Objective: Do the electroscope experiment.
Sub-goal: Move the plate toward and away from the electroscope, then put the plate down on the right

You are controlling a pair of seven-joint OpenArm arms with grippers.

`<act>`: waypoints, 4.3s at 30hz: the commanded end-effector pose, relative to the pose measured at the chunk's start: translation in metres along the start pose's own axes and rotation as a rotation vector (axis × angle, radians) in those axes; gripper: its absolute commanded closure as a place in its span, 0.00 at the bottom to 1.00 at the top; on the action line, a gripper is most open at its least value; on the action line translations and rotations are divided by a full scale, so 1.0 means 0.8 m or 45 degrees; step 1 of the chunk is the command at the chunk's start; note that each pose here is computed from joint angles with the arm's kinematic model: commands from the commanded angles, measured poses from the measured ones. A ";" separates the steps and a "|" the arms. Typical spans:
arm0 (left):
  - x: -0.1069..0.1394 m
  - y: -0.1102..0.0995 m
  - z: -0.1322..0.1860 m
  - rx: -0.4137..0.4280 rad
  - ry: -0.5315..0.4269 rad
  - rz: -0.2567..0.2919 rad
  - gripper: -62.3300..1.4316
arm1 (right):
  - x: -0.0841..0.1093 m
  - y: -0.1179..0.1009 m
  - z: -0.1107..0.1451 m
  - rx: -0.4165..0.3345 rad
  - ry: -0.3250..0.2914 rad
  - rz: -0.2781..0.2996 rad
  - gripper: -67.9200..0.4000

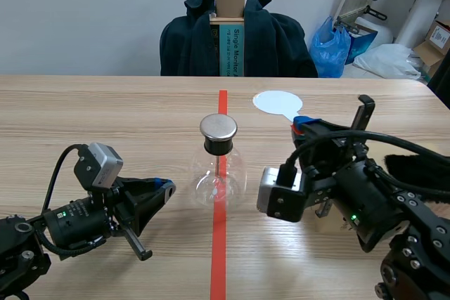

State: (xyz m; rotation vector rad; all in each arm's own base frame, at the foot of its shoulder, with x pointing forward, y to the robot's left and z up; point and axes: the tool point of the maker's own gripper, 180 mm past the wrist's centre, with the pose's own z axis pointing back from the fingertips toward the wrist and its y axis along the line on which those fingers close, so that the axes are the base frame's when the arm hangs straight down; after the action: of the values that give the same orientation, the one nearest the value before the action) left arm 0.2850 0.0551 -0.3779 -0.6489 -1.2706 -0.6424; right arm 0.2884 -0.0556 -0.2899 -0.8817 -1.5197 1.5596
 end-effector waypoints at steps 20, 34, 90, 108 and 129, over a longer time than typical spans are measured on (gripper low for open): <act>0.019 0.002 -0.007 0.005 -0.071 0.002 0.93 | 0.069 -0.009 0.010 -0.029 -0.424 0.047 0.98; 0.019 0.002 -0.007 0.005 -0.071 0.002 0.93 | 0.063 -0.008 0.008 -0.023 -0.390 0.058 0.98; 0.033 0.011 0.023 -0.056 -0.083 -0.039 0.93 | -0.046 -0.204 0.044 -0.850 0.126 0.169 0.98; 0.097 -0.024 0.068 -0.111 -0.072 -0.157 0.93 | -0.112 -0.222 0.151 -0.715 0.393 0.181 0.98; 0.173 -0.106 0.112 0.036 -0.102 -0.281 0.12 | -0.129 -0.092 0.147 -0.184 0.485 -0.129 0.98</act>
State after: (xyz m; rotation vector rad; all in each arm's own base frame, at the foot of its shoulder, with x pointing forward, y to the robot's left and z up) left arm 0.1888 0.0554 -0.2249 -0.5195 -1.4137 -0.7878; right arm 0.2341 -0.2054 -0.2197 -1.0851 -1.3581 1.1506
